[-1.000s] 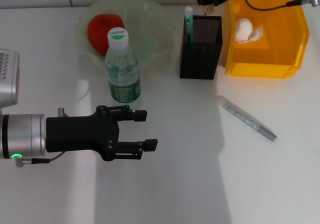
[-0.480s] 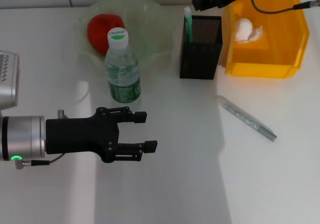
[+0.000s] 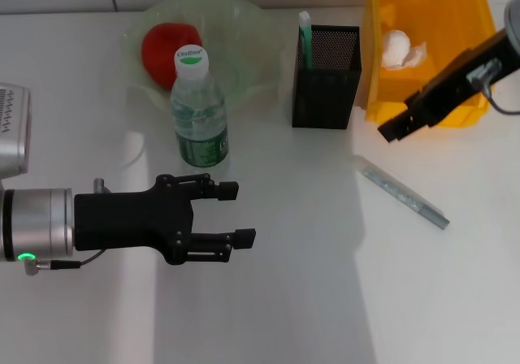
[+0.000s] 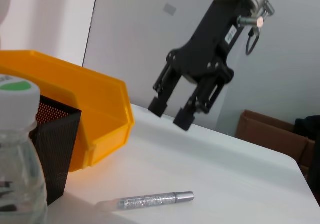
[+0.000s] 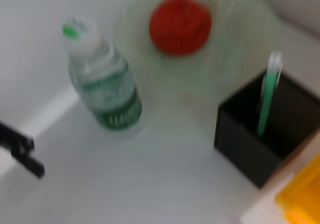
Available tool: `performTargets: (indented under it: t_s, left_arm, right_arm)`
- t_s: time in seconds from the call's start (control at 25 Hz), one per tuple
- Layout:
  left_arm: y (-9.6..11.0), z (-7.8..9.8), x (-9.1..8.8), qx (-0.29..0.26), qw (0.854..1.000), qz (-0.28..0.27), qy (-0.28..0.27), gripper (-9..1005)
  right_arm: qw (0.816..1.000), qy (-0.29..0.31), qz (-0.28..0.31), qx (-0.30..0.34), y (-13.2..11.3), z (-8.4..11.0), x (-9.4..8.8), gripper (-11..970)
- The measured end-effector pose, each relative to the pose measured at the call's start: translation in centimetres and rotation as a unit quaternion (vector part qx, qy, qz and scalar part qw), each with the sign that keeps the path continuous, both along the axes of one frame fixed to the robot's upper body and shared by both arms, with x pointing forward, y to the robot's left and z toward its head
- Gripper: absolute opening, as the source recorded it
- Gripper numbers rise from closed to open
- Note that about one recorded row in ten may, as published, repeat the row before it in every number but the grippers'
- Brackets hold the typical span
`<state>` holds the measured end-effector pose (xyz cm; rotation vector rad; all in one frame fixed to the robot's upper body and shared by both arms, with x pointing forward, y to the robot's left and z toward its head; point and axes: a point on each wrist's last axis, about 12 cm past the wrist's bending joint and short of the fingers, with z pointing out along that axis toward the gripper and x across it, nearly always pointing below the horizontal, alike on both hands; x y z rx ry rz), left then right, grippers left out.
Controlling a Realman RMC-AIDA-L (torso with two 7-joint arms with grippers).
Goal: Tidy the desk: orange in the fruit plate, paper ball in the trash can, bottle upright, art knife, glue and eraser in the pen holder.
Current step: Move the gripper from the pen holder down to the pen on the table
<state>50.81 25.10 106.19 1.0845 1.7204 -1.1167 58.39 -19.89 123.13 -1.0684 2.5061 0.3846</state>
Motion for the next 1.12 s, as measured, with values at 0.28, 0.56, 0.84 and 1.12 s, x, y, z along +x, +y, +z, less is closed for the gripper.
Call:
performTargets:
  t_s: [0.28, 0.56, 0.84, 1.12]
  left_arm:
    - [-0.1, 0.1, 0.2, 0.001, 1.0, -0.002, -0.002, 783]
    - [-0.1, 0.0, 0.0, 0.001, 1.0, 0.001, 0.0, 783]
    - [-0.1, -0.1, 0.0, 0.001, 1.0, 0.002, 0.001, 783]
    - [-0.2, -0.2, 0.0, 0.001, 1.0, 0.002, 0.0, 783]
  right_arm:
    - [0.998, 0.056, -0.008, -0.027, 0.2, -4.8, 0.2, 595]
    - [0.996, 0.067, -0.011, -0.065, 0.5, -7.4, 0.7, 513]
    - [0.995, 0.072, -0.013, -0.069, 0.7, -8.4, 1.0, 420]
    - [0.994, 0.076, -0.008, -0.083, 1.1, -9.8, 1.1, 388]
